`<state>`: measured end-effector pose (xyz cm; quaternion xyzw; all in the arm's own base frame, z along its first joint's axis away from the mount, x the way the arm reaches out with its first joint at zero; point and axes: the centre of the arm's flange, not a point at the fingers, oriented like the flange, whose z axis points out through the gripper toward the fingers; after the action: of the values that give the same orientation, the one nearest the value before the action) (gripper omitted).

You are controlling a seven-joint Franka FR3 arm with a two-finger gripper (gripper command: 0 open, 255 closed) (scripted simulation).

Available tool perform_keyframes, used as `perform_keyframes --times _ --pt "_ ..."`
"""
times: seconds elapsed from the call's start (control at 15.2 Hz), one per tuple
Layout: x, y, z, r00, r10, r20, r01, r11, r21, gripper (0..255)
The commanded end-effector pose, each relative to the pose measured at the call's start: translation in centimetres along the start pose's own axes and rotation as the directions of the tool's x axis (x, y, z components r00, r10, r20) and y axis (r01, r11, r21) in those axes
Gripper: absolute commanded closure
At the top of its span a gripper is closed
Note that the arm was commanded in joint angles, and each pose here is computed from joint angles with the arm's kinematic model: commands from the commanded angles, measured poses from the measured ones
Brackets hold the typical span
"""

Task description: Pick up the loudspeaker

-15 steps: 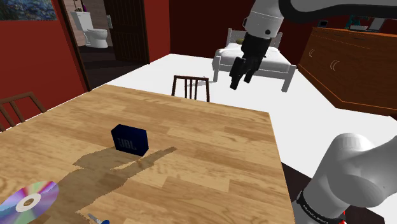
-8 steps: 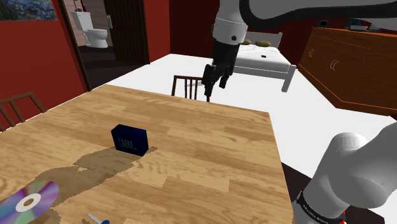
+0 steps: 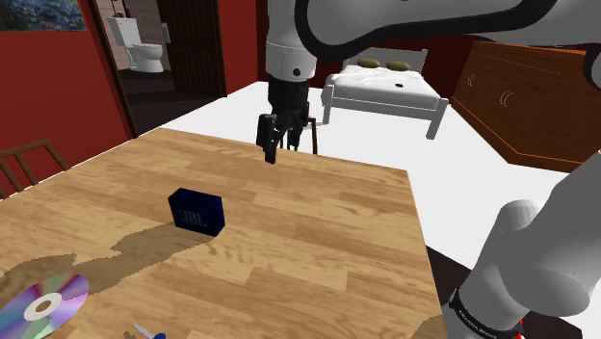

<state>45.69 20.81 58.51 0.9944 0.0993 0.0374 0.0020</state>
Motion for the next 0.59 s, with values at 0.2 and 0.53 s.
perform_keyframes --times 0.2,0.53 --pt "4.3 -5.1 2.1 0.997 -0.072 0.028 0.072 0.997 0.008 0" --pt "7.9 -10.5 4.2 0.988 -0.143 0.055 0.142 0.99 0.017 0"
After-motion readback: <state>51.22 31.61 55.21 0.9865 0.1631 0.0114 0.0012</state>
